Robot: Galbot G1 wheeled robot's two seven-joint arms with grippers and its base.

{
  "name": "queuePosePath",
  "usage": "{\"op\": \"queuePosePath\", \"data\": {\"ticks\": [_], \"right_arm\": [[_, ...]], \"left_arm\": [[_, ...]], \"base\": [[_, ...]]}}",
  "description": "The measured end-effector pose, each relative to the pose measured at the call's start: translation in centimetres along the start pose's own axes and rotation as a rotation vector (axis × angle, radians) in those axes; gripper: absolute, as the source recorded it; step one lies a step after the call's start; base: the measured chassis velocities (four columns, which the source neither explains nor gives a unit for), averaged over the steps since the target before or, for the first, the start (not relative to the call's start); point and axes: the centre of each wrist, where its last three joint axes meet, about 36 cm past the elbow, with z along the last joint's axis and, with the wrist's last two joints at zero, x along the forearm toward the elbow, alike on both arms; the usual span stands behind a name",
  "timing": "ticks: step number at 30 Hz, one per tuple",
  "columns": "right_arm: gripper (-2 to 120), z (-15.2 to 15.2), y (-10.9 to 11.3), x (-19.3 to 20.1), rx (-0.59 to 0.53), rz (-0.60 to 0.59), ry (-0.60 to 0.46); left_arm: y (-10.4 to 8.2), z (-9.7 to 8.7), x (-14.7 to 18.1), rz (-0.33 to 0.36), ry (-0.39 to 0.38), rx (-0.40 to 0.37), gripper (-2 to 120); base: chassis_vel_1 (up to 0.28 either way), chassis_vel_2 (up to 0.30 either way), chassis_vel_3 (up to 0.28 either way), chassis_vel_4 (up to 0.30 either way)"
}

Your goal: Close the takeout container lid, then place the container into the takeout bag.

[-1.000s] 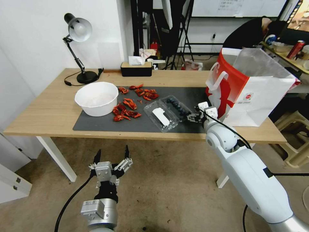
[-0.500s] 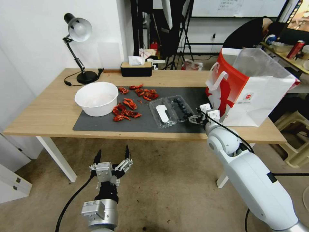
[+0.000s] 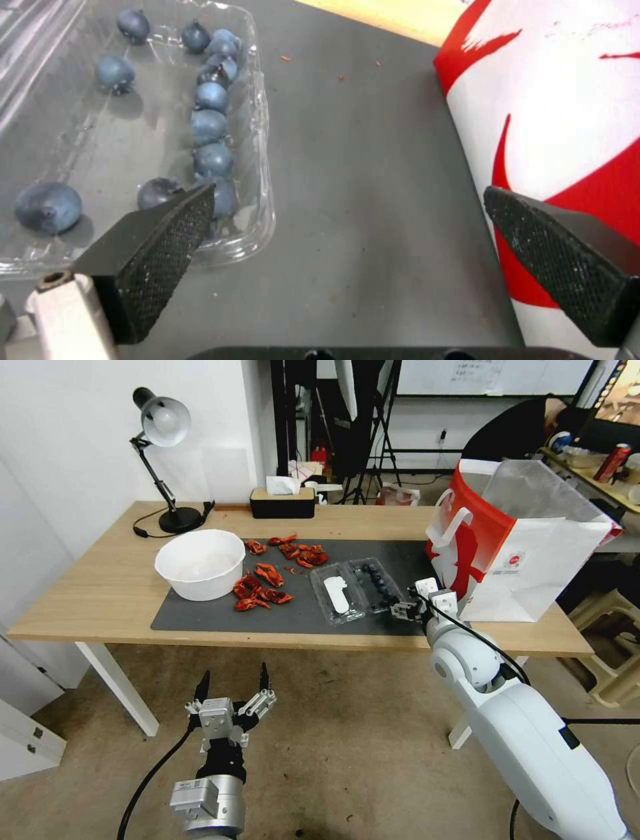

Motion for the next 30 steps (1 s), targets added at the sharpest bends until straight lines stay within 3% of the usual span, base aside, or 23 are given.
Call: {"op": "queuePosePath", "data": {"ticks": [10,17,20,24,27,30], "right_arm": [[100,0.3,0.1,1.3,-0.019,-0.017,-0.003],[100,0.1,0.0,3.2,-0.090,-0.053,-0.026],[100,1.0,0.1,5.3,-0.169,-0.096,-0.138],[100,1.7,0.2,6.2,-0.195,-0.114,-0.193],[100,4.9,0.3,8.3,-0.228,-0.183,-0.372],[100,6.5,0.0,8.6,-0.230,-0.213,-0.448]], "left_arm": [[-0.1,0.1,0.2,0.002,-0.004,-0.003,100],[-0.1,-0.1,0.3,-0.003,-0.010,0.000,100],[-0.1,-0.2,0.3,-0.006,-0.015,0.003,100],[-0.1,-0.2,0.3,-0.007,-0.017,0.005,100],[-0.1,-0.2,0.1,-0.008,-0.021,0.009,100],[-0.1,-0.1,0.0,-0.007,-0.020,0.012,100]], "base": [[0.000,0.000,0.000,0.000],[0.000,0.000,0.000,0.000],[0.000,0.000,0.000,0.000],[0.000,0.000,0.000,0.000],[0.000,0.000,0.000,0.000],[0.000,0.000,0.000,0.000]]}}
